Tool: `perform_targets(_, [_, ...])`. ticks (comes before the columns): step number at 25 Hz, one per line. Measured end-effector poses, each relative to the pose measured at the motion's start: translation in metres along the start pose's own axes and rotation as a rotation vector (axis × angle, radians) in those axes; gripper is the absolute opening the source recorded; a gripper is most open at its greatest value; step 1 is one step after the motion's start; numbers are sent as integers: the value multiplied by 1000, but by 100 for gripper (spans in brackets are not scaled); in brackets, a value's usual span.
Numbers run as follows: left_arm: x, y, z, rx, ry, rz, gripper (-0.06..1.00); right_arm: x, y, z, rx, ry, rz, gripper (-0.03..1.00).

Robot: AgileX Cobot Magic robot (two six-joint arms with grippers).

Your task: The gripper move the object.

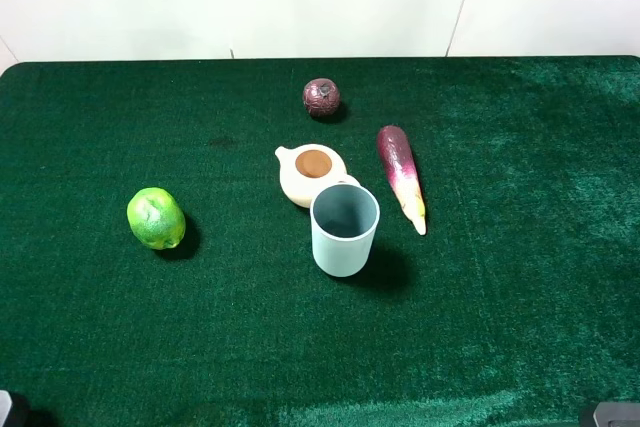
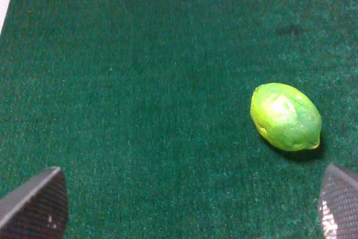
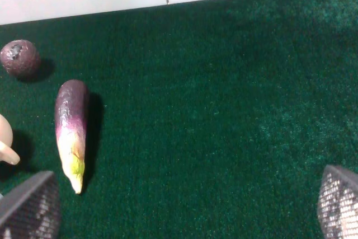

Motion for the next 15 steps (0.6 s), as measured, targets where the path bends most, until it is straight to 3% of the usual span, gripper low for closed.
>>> perform_targets(15, [0,0,0,0,0,1,90,0,0,0,0,0,0,69])
Point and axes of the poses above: a point on each arm's last joint axis where the gripper is mounted, z pointing out along that axis toward the gripper, y along the wrist's bending axis when the last joint is at zero, x = y × z, the point moved 3 cm from there along z, pointing out along that axis toward the gripper, and after that the axes turned 4 degrees about z, right-handed, at the moved point
